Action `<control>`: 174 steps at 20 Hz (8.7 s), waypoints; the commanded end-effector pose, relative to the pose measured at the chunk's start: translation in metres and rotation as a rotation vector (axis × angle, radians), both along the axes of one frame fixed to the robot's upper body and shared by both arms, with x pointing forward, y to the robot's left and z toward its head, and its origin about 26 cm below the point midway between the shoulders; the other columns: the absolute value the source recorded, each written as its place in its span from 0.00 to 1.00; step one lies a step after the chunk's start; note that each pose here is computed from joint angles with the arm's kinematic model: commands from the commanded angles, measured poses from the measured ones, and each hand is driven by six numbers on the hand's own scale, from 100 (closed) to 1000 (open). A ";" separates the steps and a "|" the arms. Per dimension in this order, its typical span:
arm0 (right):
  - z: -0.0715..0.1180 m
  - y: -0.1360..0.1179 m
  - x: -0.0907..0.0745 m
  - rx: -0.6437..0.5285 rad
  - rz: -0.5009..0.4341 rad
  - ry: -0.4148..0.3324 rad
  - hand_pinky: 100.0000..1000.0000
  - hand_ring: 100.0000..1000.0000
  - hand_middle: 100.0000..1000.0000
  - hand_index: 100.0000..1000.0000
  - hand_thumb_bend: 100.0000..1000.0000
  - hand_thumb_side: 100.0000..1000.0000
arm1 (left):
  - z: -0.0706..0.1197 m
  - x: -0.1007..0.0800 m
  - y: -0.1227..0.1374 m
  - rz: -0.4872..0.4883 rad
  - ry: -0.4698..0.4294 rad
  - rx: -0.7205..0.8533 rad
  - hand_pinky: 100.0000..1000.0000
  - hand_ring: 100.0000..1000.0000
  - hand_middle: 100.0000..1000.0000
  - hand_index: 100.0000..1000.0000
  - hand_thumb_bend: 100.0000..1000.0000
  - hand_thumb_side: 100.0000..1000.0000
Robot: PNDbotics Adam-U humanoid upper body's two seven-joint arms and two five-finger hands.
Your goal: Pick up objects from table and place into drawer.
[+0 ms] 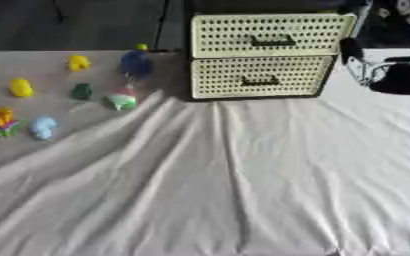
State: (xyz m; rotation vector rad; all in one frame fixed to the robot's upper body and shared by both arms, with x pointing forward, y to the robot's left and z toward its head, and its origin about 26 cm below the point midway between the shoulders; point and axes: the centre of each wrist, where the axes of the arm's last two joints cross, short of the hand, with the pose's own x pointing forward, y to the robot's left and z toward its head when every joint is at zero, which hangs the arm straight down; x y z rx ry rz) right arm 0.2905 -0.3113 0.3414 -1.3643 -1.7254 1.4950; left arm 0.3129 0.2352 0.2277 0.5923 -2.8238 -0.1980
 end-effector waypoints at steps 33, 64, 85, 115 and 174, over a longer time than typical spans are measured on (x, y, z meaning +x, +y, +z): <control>-0.003 -0.025 0.129 0.137 -0.089 0.318 0.00 0.00 0.00 0.86 0.00 0.22 | 0.003 -0.004 -0.011 -0.073 0.003 0.011 0.66 0.74 0.77 0.93 0.14 0.94; -0.013 -0.029 0.149 0.115 -0.138 0.346 0.00 0.00 0.00 0.73 0.00 0.20 | 0.004 -0.003 -0.015 -0.093 0.002 0.006 0.66 0.74 0.77 0.93 0.11 0.96; -0.007 -0.009 0.100 -0.015 -0.094 0.408 0.00 0.00 0.00 0.66 0.00 0.21 | 0.004 -0.003 -0.014 -0.087 0.001 -0.001 0.66 0.74 0.77 0.93 0.12 0.95; -0.015 0.009 0.045 0.005 -0.038 0.451 0.00 0.00 0.00 0.90 0.00 0.23 | 0.005 -0.003 -0.015 -0.092 -0.004 -0.010 0.66 0.74 0.77 0.93 0.10 0.96; -0.054 -0.008 0.004 1.052 0.797 -0.804 0.21 0.34 0.31 0.79 0.00 0.72 | 0.079 0.001 0.144 0.733 0.851 1.087 0.76 0.84 0.89 1.00 0.54 0.85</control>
